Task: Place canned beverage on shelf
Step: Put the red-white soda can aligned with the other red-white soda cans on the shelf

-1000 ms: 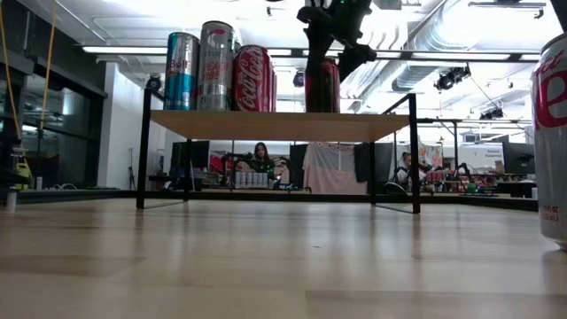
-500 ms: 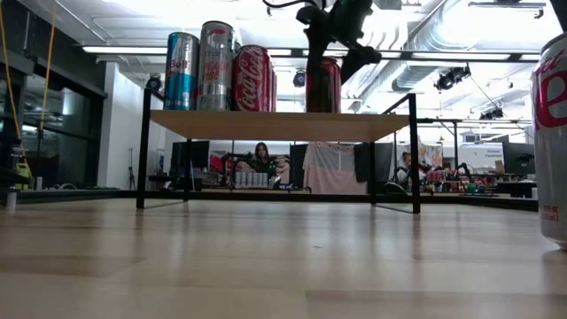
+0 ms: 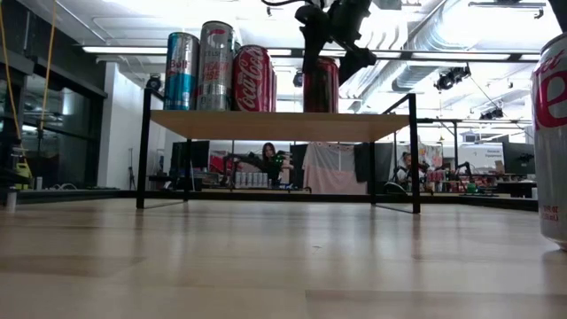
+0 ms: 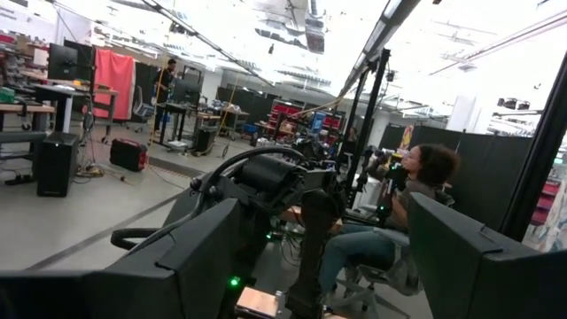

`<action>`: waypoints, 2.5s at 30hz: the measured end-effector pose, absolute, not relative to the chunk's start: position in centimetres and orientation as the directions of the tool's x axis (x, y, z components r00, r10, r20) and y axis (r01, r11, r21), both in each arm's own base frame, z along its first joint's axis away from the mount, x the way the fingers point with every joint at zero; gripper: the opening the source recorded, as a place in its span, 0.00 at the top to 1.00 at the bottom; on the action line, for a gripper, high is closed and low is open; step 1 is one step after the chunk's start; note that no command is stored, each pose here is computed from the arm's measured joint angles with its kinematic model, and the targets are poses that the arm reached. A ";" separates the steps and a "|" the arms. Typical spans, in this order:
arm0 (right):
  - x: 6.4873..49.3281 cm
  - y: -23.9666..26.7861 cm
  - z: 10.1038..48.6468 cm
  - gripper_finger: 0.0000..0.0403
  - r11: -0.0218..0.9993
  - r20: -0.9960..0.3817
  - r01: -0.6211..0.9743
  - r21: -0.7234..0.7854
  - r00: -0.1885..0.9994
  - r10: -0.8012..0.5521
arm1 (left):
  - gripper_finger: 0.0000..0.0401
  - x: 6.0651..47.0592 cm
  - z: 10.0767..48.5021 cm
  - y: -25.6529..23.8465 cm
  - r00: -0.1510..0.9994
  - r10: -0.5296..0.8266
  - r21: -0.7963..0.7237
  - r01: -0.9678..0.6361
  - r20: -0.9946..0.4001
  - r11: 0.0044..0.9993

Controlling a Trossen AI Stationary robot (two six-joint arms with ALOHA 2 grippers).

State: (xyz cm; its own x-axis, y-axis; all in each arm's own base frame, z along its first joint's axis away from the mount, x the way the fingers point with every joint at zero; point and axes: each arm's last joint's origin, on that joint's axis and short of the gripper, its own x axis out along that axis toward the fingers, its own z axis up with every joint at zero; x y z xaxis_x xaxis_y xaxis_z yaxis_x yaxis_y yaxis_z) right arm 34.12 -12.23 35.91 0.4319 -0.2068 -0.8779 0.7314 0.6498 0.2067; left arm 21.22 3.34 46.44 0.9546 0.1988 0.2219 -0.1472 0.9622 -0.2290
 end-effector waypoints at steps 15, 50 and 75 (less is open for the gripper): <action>31.7 -12.7 39.8 0.07 0.876 -0.868 0.474 0.088 0.469 -0.166 | 0.35 21.2 46.5 3.3 0.954 0.199 -0.212 -0.151 0.226 0.966; 33.5 -14.9 38.8 0.07 0.940 -0.890 -0.295 -0.171 0.455 -0.019 | 0.35 21.1 46.5 3.3 0.953 0.198 -0.215 -0.149 0.230 0.965; 34.2 -14.9 38.0 0.29 0.981 -0.910 0.192 -0.005 0.406 -0.084 | 0.35 21.1 46.5 3.3 0.954 0.198 -0.213 -0.151 0.223 0.965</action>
